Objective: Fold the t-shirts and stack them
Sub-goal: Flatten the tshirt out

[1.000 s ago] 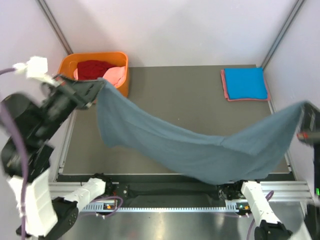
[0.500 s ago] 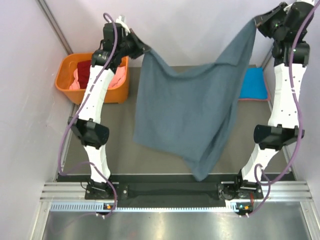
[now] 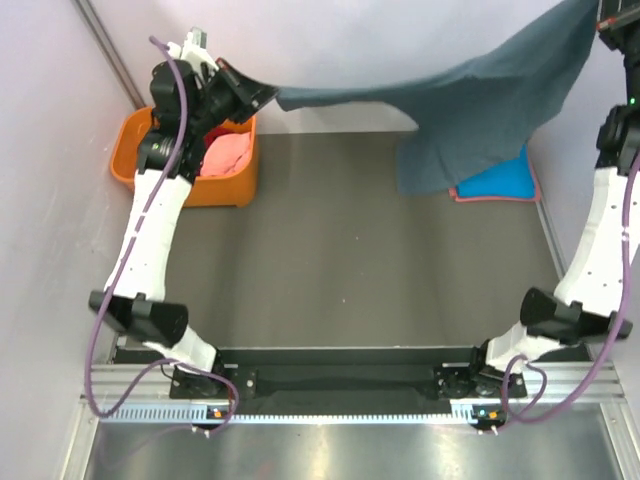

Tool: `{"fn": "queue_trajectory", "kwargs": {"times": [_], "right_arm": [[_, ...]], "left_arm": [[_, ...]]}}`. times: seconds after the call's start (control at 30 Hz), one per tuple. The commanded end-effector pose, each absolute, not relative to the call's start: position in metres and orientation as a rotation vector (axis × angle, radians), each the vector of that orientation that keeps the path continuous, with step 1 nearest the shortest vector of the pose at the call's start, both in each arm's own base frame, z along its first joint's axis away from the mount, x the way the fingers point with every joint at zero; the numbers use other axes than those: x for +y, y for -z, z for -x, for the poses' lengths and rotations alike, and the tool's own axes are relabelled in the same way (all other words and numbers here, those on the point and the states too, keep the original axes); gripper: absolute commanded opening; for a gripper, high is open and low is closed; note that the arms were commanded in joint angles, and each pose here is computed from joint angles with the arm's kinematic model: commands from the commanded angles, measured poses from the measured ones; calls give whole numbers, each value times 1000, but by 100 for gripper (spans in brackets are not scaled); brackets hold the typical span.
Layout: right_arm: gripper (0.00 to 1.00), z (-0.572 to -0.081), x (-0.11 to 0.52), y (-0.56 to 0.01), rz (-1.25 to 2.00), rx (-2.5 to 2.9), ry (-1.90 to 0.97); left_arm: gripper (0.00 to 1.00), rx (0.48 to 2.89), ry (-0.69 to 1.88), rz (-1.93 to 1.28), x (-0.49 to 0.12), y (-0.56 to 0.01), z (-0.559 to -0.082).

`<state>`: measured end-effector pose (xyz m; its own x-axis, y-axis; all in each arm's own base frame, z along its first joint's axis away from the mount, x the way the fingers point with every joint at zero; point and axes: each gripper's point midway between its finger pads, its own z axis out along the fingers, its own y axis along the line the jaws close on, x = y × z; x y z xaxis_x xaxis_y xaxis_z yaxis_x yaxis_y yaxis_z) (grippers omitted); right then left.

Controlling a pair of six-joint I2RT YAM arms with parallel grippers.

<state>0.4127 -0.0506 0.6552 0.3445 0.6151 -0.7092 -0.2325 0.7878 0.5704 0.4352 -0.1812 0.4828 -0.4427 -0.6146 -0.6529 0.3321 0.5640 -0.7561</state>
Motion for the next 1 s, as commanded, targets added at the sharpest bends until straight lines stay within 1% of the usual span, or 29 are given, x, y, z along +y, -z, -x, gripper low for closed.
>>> {"fn": "queue_trajectory", "kwargs": {"times": [0.0, 0.03, 0.07, 0.1, 0.13, 0.17, 0.23, 0.27, 0.33, 0.37, 0.4, 0.43, 0.47, 0.57, 0.67, 0.73, 0.83, 0.97], "right_arm": [[0, -378, -33, -634, -349, 1176, -537], [0, -374, -35, -618, -385, 1213, -521], [0, -365, -38, -576, -471, 1320, -502], [0, -359, -42, -551, -536, 1375, -479], [0, -352, -47, -527, -592, 1418, -446], [0, -334, -43, -482, -640, 1508, -429], [0, -312, -36, -439, -677, 1589, -425], [0, -287, -28, -397, -710, 1655, -424], [0, -262, -19, -357, -733, 1705, -432], [0, -241, -14, -318, -768, 1768, -412], [0, -231, -17, -298, -806, 1803, -360], [0, -223, -14, -281, -824, 1839, -346], [0, -208, -11, -249, -858, 1901, -332], [0, -183, -4, -194, -926, 2023, -301], [0, -169, -3, -163, -973, 2075, -275], [0, -166, -3, -152, -983, 2100, -264], [0, -167, -9, -156, -954, 2103, -217], [0, -169, -17, -164, -900, 2100, -156]], "left_arm": [[0, 1718, 979, 170, -166, -475, -401], [0, 1762, 965, 182, -163, -457, -389], [0, 1780, 974, 162, -164, -448, -381], [0, 1801, 971, 164, -164, -437, -374], [0, 1864, 954, 189, -159, -413, -359], [0, 1890, 906, 206, -152, -399, -354], [0, 1956, 836, 252, -140, -367, -333], [0, 1995, 814, 267, -136, -352, -324], [0, 2050, 810, 278, -132, -323, -301], [0, 2100, 803, 294, -131, -307, -289], [0, 2126, 789, 306, -128, -295, -281], [0, 2167, 773, 327, -124, -270, -267], [0, 2194, 755, 349, -120, -254, -259], [0, 2270, 704, 424, -110, -203, -236], [0, 2344, 682, 526, -105, -161, -215], [0, 2343, 680, 606, -103, -152, -212], [0, 2313, 640, 706, -94, -143, -210], [0, 2238, 490, 786, -69, -139, -215]]}}
